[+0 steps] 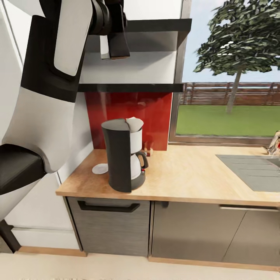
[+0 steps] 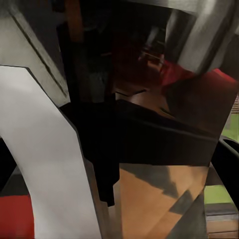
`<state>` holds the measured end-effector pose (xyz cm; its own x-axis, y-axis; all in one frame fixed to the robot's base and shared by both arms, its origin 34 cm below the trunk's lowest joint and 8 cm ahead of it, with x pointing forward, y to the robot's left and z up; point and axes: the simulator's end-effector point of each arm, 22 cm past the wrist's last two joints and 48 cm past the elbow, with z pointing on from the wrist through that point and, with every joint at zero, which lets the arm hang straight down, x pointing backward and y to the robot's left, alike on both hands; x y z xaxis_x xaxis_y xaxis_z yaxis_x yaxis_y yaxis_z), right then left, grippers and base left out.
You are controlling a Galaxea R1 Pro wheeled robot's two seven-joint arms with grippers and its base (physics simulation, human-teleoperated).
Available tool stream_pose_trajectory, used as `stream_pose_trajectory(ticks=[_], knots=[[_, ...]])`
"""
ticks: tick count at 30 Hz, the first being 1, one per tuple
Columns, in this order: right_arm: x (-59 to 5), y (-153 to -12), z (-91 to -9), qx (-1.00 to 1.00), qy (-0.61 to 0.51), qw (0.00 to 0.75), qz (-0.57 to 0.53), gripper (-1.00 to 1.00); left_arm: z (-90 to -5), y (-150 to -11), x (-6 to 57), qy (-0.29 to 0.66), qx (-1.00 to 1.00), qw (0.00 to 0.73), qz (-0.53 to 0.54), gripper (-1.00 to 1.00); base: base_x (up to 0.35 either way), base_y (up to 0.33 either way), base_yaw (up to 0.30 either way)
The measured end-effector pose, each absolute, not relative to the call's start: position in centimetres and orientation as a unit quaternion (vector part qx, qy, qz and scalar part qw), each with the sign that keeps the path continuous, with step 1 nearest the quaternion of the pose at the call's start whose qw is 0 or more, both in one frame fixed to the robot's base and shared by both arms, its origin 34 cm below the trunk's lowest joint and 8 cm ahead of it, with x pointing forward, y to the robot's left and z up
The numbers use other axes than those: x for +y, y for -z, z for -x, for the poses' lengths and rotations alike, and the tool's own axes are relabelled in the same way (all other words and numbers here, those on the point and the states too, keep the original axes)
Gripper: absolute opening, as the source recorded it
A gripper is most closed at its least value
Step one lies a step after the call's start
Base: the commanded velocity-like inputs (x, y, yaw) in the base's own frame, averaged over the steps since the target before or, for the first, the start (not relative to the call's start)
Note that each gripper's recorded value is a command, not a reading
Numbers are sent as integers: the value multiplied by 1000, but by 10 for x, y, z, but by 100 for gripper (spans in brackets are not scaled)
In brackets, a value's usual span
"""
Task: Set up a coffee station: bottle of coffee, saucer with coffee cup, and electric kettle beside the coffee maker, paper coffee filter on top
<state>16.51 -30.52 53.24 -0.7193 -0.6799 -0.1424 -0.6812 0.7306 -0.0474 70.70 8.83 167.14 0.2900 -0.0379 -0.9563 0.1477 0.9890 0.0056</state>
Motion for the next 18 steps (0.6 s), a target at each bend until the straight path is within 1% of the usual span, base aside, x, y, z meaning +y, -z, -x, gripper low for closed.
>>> stream_pose_trajectory(ticks=[4, 7, 12, 18], knots=[[-305, -532, -165, 927, -4, 75, 367, 100, -707, -1671, 88, 58, 593, 801, -46, -100, -262, 0, 0], [-305, -532, -165, 927, -4, 75, 367, 100, -707, -1671, 88, 58, 593, 802, -46, -100, -166, 0, 0], [-305, -532, -165, 927, -4, 76, 367, 100, -707, -1671, 88, 58, 593, 801, -46, -100, -64, 0, 0], [-305, -532, -165, 927, -4, 76, 367, 100, -707, -1671, 88, 58, 594, 801, -46, -100, -4, 0, 0]])
